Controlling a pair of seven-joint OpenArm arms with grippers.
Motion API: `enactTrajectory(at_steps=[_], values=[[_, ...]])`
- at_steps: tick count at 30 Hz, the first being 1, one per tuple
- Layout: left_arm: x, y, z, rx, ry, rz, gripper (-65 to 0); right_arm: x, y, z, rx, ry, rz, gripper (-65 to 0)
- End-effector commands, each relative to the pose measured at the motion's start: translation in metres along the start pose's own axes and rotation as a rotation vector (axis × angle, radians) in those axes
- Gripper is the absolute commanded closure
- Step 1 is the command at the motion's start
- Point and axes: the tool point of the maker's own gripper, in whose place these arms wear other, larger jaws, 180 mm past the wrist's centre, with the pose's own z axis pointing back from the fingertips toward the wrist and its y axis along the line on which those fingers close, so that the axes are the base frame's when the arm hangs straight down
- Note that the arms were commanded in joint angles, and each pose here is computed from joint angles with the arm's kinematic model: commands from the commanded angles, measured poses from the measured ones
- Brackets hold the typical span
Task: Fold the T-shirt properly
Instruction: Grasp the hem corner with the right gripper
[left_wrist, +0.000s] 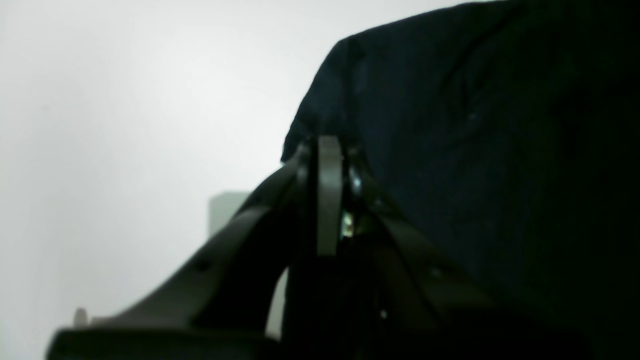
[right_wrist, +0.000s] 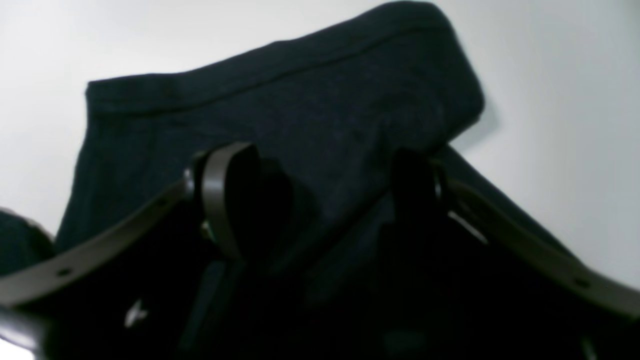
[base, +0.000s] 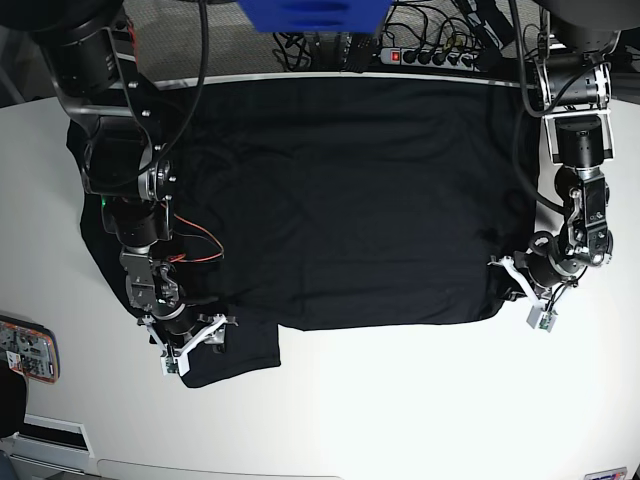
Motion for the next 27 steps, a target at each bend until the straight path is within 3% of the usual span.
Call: enactTrajectory(at_steps=[1, 11, 16, 27], values=[[0.025, 0.009, 0.007, 0.015, -0.060, -0.018, 0.0, 0.036, -0.001, -0.001, 0.002, -0.077, 0.005, -40.1], [0.025, 0.015, 0.010, 0.027, -0.057, -0.024, 0.0, 0.037, -0.016, 0.003, -0.020, -0.079, 0.010, -40.1], [0.025, 0.014, 0.010, 0.024, -0.054, -0.027, 0.0, 0.067, -0.021, 0.009, -0.029, -0.148, 0.040, -40.1], [0.024, 0.013, 0.009, 0.022, -0.054, -0.027, 0.0, 0.067, -0.022, 0.009, -0.030, -0.149, 0.042, -40.1]])
